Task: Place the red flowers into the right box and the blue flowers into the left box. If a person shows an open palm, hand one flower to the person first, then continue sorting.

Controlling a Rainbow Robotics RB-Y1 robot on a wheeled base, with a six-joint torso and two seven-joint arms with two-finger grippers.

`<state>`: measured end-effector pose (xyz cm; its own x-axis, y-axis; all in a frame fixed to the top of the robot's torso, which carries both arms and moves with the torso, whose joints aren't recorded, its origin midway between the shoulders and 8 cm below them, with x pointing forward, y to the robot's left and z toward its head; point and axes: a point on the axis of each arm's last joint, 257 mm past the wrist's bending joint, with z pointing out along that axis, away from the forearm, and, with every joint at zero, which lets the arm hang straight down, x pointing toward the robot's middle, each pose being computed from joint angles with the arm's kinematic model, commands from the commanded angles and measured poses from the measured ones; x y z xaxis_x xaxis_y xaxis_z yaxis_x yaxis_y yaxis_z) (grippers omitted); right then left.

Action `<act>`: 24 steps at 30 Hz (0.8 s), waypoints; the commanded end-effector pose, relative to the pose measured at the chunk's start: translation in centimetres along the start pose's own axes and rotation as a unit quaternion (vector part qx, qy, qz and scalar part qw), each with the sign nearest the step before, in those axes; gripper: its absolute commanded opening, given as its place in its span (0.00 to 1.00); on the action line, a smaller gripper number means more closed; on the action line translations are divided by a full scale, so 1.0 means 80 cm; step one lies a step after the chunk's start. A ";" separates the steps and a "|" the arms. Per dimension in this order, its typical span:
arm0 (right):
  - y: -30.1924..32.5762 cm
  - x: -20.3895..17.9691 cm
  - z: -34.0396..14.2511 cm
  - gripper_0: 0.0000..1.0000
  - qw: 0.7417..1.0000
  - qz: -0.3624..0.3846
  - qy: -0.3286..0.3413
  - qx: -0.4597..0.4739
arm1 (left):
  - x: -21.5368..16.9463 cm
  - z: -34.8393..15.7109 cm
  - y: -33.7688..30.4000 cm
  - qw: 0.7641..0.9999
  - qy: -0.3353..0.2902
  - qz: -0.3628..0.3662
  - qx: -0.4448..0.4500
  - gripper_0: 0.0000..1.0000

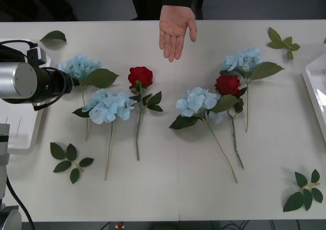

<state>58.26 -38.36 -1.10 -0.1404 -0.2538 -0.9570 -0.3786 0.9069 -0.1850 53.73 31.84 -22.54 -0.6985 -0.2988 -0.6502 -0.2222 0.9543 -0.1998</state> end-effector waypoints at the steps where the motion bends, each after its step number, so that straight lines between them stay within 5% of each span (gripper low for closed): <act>1: 0.066 -0.070 0.017 0.00 0.995 -0.009 -0.093 -0.031 | -0.023 -0.012 -0.009 1.000 -0.022 0.006 0.008 1.00; 11: 0.197 -0.157 0.030 0.00 0.972 -0.001 -0.221 -0.080 | -0.023 -0.012 -0.010 1.000 -0.022 0.007 0.009 1.00; 24: 0.290 -0.177 0.050 0.00 0.958 -0.009 -0.267 -0.105 | -0.024 -0.013 -0.010 1.000 -0.023 0.006 0.009 1.00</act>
<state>55.97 -13.59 4.65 0.2446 0.0186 -0.9695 -0.5756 0.8073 -0.1297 53.73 31.82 -22.54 -0.6986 -0.2989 -0.6501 -0.2218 0.9543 -0.2003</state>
